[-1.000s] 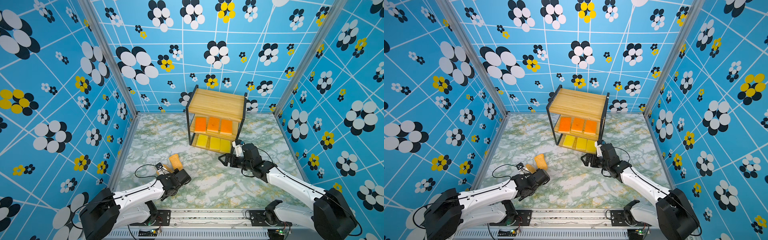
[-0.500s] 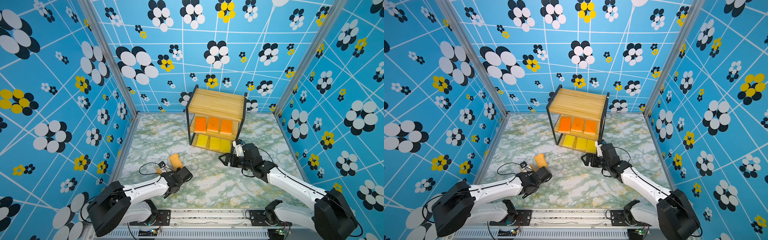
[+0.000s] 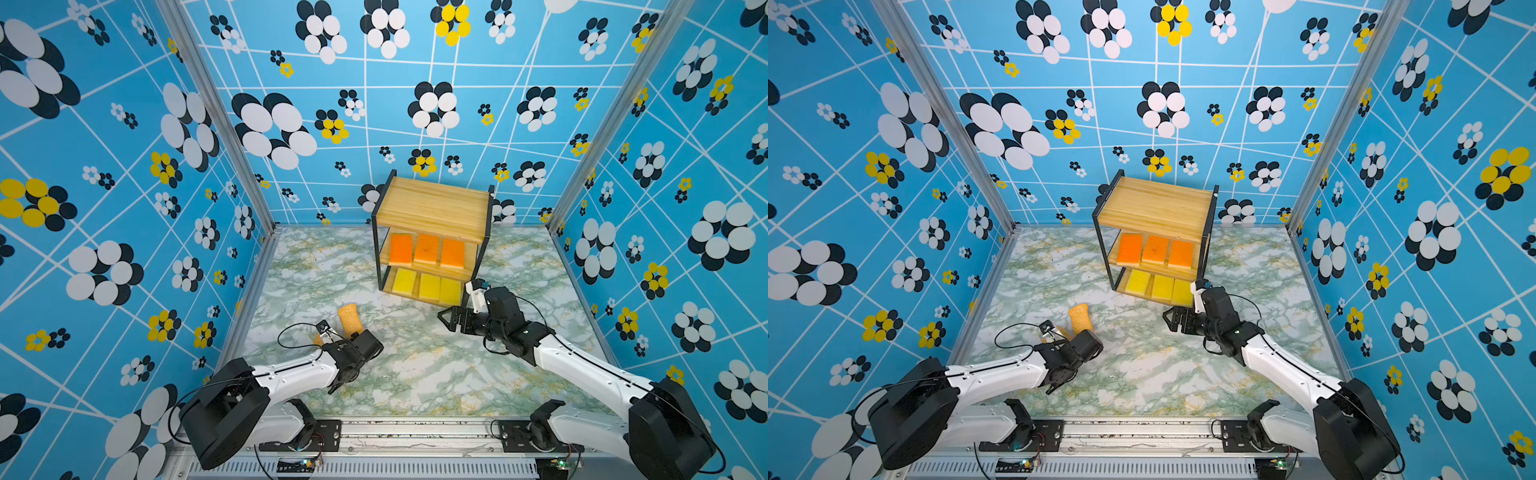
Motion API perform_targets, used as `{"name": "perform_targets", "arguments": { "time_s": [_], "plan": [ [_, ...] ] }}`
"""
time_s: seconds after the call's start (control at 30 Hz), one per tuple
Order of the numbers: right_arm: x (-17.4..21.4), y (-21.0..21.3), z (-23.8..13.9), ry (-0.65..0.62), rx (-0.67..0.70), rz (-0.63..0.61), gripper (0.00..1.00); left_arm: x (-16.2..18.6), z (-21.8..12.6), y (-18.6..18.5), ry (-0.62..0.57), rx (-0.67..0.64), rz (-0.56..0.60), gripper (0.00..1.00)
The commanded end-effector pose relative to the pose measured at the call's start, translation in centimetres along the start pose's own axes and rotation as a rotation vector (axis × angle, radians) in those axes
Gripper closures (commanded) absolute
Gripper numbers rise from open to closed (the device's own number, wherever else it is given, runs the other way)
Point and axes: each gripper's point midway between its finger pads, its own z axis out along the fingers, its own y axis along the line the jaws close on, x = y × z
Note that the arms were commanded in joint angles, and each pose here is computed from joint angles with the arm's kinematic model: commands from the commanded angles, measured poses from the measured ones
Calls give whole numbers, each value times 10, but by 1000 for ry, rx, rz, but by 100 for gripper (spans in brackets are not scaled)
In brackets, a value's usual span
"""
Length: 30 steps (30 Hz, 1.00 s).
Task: Place and organize the cleaning sponges onto the shelf
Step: 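Close the left gripper on a tan sponge while the right gripper nears the shelf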
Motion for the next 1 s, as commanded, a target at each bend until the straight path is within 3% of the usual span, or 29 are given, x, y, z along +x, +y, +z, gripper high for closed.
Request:
{"name": "perform_targets", "arguments": {
  "time_s": [0.0,0.27,0.7,0.8,0.87,0.97],
  "plan": [
    [0,-2,0,-1,19,-25,1,21,10,12,87,-38,23,6],
    [0,-4,2,2,28,-24,1,30,15,15,103,-34,23,23],
    [-2,-6,-3,-10,46,-34,1,29,11,19,94,-35,46,41],
    [-2,-6,-3,-9,46,-33,1,29,11,22,91,-38,38,40],
    [-2,-6,-3,-10,47,-34,1,29,11,25,89,-46,33,30],
    [-2,-7,-3,-10,48,-33,1,31,12,29,92,-61,34,22]
  ]
}}
